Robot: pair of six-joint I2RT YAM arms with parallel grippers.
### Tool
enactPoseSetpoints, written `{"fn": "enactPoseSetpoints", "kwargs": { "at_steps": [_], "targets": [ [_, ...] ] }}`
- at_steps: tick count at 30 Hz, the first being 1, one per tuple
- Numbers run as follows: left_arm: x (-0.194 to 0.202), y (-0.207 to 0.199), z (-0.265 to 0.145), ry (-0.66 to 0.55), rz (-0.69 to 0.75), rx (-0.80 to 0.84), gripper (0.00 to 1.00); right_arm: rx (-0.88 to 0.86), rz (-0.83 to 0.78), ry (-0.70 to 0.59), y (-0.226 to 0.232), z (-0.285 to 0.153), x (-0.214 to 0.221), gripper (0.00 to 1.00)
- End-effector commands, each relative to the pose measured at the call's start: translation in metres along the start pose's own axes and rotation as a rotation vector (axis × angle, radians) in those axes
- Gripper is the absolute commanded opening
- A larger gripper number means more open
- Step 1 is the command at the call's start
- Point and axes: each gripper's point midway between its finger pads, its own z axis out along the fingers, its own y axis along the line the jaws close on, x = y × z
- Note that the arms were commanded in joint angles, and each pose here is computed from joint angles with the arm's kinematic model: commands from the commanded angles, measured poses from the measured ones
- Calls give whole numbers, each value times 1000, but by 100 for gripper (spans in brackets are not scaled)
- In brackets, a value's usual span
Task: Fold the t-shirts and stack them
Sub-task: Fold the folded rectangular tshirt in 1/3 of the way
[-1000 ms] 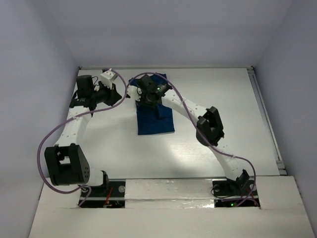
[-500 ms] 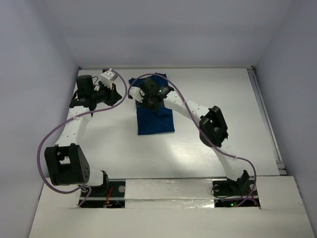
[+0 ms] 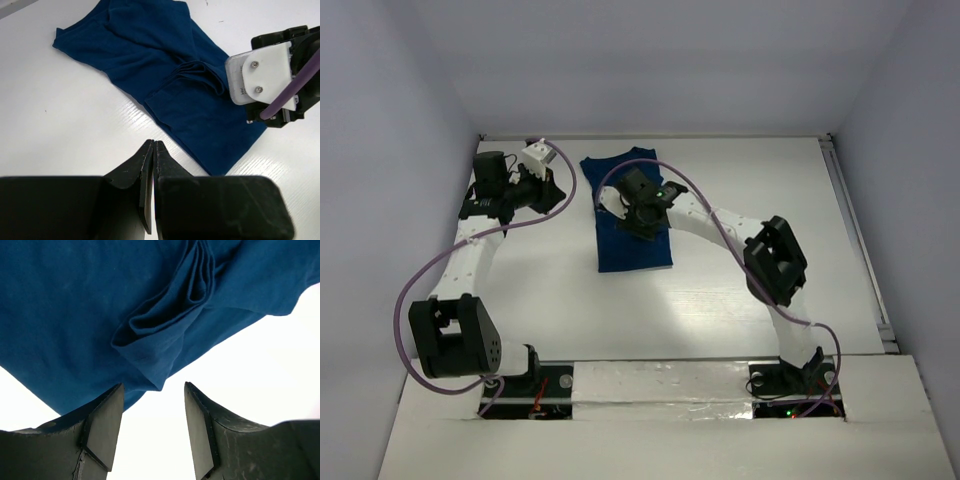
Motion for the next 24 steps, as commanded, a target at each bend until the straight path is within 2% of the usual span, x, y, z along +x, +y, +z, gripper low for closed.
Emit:
{"fn": "enactPoseSetpoints", "kwargs": {
  "at_steps": [1,12,13,16,17,18,22,23,24],
  "targets": [
    [-22,-8,-13,-58,46,9,0,13,28,-46,-2,7,-13,57],
    [-20,-4,-10,-52,44,2,0,-11,16,-37,4,32,-18,55],
    [-21,-4,-9,-53,45,4,0,-3,17,-38,3,34,-19,53],
    [-21,-4,-9,-52,44,4,0,26,27,-47,-2,35,-22,29],
    [-21,-4,-9,-54,43,5,0,32,27,-47,-4,34,-22,17],
    [-21,-3,-9,-53,43,2,0,39,29,-50,-6,33,-23,10],
    [-22,-3,-9,-54,43,3,0,65,37,-66,-17,25,-26,9],
    [-22,-3,-8,-54,44,3,0,68,40,-74,-18,23,-28,7],
    [-22,-3,-8,-55,42,3,0,88,45,-81,-23,21,-30,0]
  ]
}}
